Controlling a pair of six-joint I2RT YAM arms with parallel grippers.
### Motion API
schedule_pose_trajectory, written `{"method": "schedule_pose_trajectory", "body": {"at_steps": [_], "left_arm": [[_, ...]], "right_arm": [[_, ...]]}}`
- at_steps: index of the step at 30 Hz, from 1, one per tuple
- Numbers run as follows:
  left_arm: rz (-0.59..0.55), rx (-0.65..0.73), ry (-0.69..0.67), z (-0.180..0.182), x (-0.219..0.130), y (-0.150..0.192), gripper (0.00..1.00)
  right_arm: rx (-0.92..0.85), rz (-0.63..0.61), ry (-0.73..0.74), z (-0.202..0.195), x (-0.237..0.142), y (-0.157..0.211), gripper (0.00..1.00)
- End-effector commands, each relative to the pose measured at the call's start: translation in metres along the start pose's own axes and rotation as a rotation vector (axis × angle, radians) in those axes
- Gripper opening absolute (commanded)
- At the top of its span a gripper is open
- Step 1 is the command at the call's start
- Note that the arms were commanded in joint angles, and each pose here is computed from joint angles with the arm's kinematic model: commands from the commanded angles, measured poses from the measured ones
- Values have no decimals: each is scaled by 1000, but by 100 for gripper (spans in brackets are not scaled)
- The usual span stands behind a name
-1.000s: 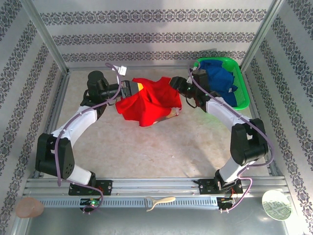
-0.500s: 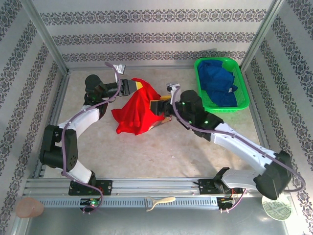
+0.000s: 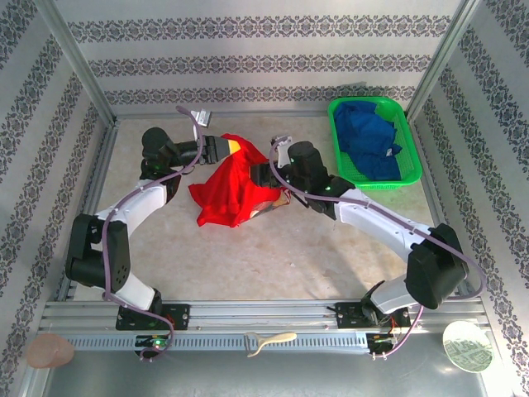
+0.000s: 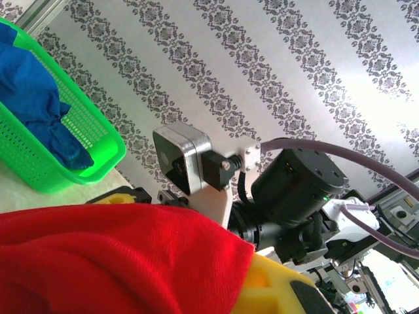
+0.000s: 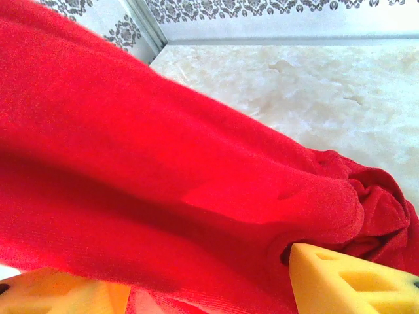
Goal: Fold the inside-out t-shirt
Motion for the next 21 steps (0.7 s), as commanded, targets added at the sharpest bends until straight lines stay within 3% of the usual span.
{"method": "schedule_pose_trajectory", "body": {"at_steps": [1,11,21], "left_arm": [[12,102,40,-25,-5,5,0],[16,90,36,-20,-6,7,0],[11,96,36,-26,-5,5,0]], "right_arm": [[19,-79,-41,5,-7,-24,64],[41,-185,-125,23,-37,-49,64],[54,-96,-129,28,-3,-20,63]]}}
Point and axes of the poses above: each hand's point on the last joint's axis, 136 mm out from that joint toward the fingers, its own x axis out along the fingers, its own z axis along the line the jaws close on, y = z × x, the point moved 1 cm from there along -x, back along the fingers, and after that the axes turned 15 degrees about -x, right-handed, at the moved point
